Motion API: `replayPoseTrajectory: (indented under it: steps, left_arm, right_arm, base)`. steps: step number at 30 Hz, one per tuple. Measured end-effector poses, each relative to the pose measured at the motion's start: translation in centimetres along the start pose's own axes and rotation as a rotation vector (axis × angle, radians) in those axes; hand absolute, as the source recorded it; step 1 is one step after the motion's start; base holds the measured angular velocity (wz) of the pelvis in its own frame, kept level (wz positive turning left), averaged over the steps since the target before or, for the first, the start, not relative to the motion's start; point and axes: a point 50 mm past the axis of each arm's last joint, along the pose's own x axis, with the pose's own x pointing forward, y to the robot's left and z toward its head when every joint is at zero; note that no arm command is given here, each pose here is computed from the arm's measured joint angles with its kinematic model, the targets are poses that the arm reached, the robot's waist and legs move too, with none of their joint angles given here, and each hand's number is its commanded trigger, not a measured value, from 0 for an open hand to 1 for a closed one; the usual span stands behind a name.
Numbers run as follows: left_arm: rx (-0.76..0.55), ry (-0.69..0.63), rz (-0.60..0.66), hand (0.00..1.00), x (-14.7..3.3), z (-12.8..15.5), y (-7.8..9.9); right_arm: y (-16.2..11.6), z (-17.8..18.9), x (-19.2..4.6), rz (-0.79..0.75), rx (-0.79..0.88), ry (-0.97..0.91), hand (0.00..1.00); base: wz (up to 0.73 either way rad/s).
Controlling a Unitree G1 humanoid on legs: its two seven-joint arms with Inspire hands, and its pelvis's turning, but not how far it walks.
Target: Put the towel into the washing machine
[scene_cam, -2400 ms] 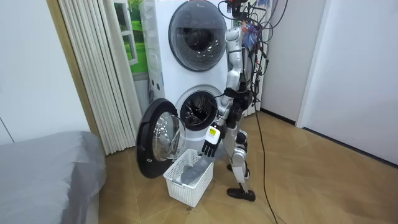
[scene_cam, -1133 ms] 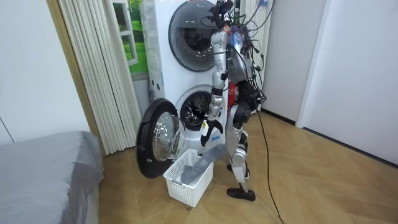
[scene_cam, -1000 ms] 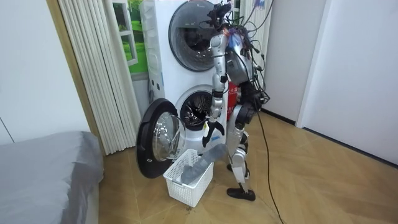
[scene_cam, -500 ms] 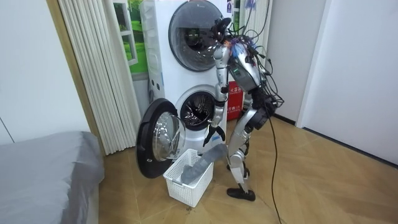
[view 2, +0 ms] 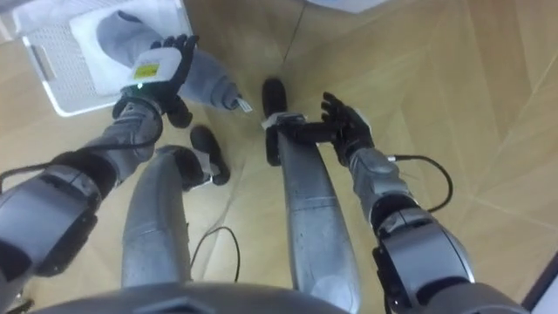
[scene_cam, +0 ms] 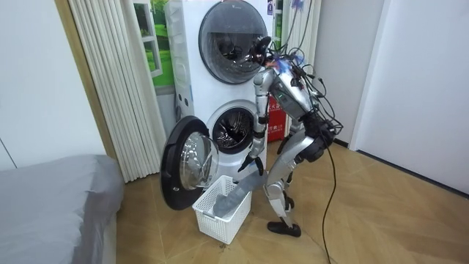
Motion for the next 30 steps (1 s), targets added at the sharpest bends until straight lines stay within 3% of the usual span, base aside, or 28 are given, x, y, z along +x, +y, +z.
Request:
replayPoseTrajectory:
  steps: [16,17,18,19,25,30]
  left_arm:
    - [0.156,-0.041,-0.016,0.00,-0.1,-1.2,0.3]
    - [0.159,-0.041,-0.018,0.64,-0.1,-1.3,0.4]
    - [0.163,-0.043,-0.024,0.76,-0.1,-1.3,0.4]
    - [0.166,-0.043,-0.031,1.00,-0.1,-1.4,0.4]
    - [0.174,-0.040,-0.065,1.00,-0.1,-1.6,0.3]
    - [0.182,-0.044,-0.056,1.00,0.5,-1.3,1.3]
  right_arm:
    - [1.3,1.5,0.4,0.084,0.005,-0.065,0.00]
    - [1.3,1.6,0.4,0.086,0.007,-0.069,0.00]
    - [1.2,1.8,0.4,0.089,0.009,-0.076,0.00]
    - [1.2,1.9,0.4,0.089,0.011,-0.085,0.00]
    - [1.0,2.5,0.5,0.086,0.009,-0.099,0.00]
    - [0.6,2.7,0.5,0.090,-0.001,-0.103,0.00]
  base:
    - [-0.04]
    - [0.00]
    - [0.00]
    - [0.00]
    - [0.07]
    - [0.01]
